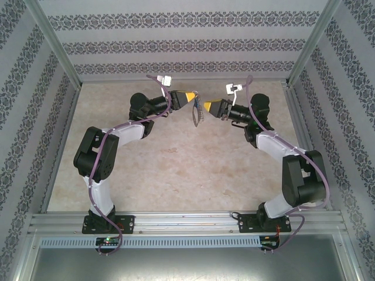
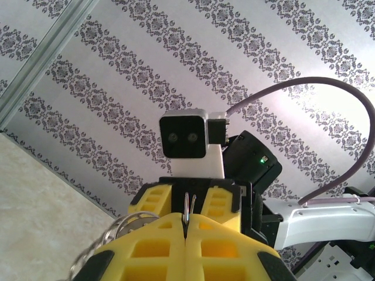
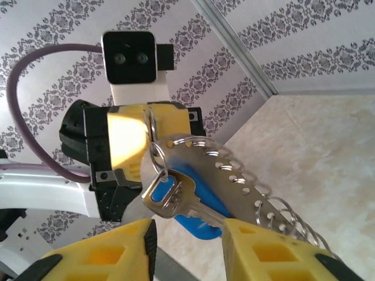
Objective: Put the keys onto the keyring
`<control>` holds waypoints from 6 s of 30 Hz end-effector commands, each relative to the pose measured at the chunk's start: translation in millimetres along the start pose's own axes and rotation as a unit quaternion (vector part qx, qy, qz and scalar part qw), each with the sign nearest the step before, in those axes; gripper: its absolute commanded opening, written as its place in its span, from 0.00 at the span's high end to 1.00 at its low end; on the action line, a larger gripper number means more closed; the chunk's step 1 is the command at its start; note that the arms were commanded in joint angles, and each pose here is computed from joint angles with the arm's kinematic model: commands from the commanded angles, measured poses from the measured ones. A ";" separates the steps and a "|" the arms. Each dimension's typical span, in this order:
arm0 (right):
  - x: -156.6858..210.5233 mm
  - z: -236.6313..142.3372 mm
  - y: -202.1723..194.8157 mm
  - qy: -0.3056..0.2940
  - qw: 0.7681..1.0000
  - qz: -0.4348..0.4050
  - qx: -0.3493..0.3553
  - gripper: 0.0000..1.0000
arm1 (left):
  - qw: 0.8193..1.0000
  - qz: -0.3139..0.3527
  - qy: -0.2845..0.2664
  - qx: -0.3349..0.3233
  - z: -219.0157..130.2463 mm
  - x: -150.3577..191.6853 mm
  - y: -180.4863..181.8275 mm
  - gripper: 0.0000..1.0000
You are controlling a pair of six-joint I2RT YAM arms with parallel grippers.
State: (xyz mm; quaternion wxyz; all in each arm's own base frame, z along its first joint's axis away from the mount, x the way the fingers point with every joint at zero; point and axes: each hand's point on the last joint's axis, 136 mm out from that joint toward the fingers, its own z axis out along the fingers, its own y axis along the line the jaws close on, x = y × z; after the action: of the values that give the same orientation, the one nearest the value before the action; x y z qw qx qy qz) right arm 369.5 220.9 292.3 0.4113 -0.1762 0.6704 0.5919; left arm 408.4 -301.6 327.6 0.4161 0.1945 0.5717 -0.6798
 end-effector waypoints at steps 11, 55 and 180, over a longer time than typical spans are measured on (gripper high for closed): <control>-28.9 24.4 26.8 -0.009 0.998 -0.046 -0.052 0.61 | 0.998 0.046 -0.006 0.038 8.2 -15.9 -36.2 1.00; -2.5 11.4 11.5 0.013 0.999 -0.011 -0.042 0.66 | 0.998 0.057 -0.014 0.038 7.8 -17.6 -40.7 1.00; -36.4 0.9 18.2 -0.040 0.997 -0.061 0.017 1.00 | 0.950 0.231 0.019 -0.210 -11.3 -74.6 -21.1 0.17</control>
State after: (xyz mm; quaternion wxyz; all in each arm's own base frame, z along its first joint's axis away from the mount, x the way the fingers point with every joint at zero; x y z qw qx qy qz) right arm 377.3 217.1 319.5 0.4638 -0.1645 0.6685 0.5577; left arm 442.2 -259.2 401.1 0.6374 0.2411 0.6291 -0.3739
